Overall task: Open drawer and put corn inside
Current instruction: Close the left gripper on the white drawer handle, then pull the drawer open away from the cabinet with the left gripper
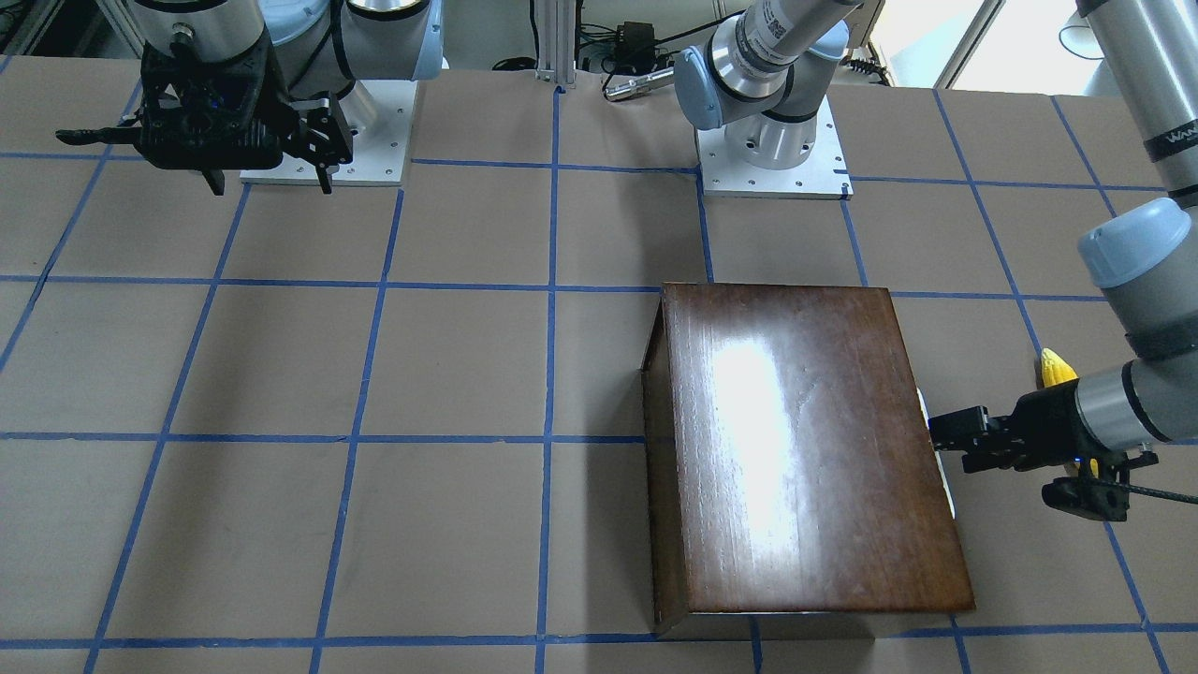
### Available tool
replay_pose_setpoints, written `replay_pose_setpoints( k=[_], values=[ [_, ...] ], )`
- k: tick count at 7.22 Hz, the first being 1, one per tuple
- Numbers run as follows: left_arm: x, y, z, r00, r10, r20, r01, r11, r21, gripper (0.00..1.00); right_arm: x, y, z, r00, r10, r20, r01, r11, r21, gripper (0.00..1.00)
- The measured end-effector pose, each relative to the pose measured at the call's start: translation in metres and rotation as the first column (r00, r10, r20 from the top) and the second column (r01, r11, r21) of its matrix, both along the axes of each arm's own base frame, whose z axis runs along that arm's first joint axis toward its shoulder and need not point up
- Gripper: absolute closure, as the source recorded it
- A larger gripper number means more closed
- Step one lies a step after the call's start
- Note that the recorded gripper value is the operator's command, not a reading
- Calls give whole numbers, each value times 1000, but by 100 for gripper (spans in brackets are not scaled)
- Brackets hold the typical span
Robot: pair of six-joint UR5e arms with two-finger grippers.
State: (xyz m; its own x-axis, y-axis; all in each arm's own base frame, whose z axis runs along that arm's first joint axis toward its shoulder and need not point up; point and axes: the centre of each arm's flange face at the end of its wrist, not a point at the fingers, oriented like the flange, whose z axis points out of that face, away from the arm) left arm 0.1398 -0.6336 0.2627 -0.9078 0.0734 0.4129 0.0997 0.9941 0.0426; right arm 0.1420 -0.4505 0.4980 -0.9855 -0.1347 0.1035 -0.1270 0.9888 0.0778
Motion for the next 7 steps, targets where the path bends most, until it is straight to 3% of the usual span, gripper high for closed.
replay_pose_setpoints(
  k=[7],
  values=[
    [42, 11, 3, 998, 32, 55, -32, 999, 10, 0, 0, 0, 0, 1000, -1, 0, 1, 1000, 0, 0]
  ],
)
